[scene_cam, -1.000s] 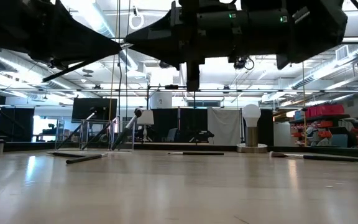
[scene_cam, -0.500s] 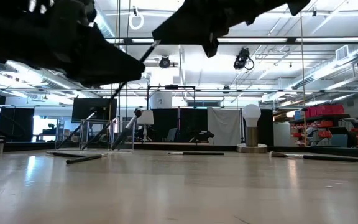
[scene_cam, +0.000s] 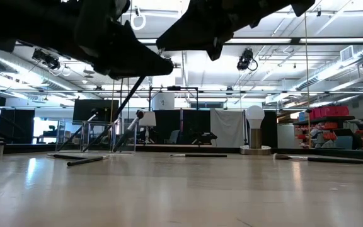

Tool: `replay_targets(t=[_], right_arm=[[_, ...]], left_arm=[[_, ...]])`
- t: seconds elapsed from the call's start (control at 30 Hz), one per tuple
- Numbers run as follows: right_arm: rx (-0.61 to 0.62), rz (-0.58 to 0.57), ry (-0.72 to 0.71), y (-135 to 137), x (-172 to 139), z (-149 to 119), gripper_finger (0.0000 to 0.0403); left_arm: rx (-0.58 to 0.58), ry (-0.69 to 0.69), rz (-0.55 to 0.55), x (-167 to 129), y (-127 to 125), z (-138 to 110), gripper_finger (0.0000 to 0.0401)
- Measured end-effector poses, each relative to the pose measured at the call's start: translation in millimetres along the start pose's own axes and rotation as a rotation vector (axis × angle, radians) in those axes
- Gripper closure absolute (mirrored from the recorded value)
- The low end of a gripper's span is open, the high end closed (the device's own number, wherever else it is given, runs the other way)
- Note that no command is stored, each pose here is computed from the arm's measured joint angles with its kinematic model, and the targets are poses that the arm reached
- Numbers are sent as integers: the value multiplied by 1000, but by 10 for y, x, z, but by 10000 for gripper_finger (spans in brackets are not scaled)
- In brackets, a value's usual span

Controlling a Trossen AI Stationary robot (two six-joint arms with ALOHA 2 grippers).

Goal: Put items in baskets/containers
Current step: Put the black eyeshadow brush into the left section of the transparent organizer

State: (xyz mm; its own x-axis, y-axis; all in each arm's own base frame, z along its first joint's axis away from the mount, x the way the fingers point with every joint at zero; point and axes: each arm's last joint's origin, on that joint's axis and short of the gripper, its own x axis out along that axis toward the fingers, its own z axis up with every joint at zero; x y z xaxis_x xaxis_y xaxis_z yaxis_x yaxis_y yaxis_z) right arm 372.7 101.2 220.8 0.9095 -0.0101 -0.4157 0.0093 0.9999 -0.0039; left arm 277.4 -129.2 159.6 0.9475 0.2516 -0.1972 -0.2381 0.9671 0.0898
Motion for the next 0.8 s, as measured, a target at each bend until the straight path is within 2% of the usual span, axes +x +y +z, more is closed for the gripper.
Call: replay_targets(t=[0.13,0.27,0.4,0.5,0.6,0.8], right_arm=[[3,6,7,4,-1,-7,386],[-15,-38,61,-19,-36,-37,354],[-31,-158,97,-18,-203,0,316],[-49,-249,107,15,-321,8,296],[-66,-306,94,74,-378,-49,285],[-60,-345,112,119,-379,-201,286]], left_arm=[[0,0,-3,4,-7,11,385],[-29,20,18,1,3,-20,387],[-62,49,54,-83,129,-84,387],[-131,30,90,-212,361,-65,387],[-179,-25,191,-363,666,1,387],[-158,-152,390,-623,1257,206,387]])
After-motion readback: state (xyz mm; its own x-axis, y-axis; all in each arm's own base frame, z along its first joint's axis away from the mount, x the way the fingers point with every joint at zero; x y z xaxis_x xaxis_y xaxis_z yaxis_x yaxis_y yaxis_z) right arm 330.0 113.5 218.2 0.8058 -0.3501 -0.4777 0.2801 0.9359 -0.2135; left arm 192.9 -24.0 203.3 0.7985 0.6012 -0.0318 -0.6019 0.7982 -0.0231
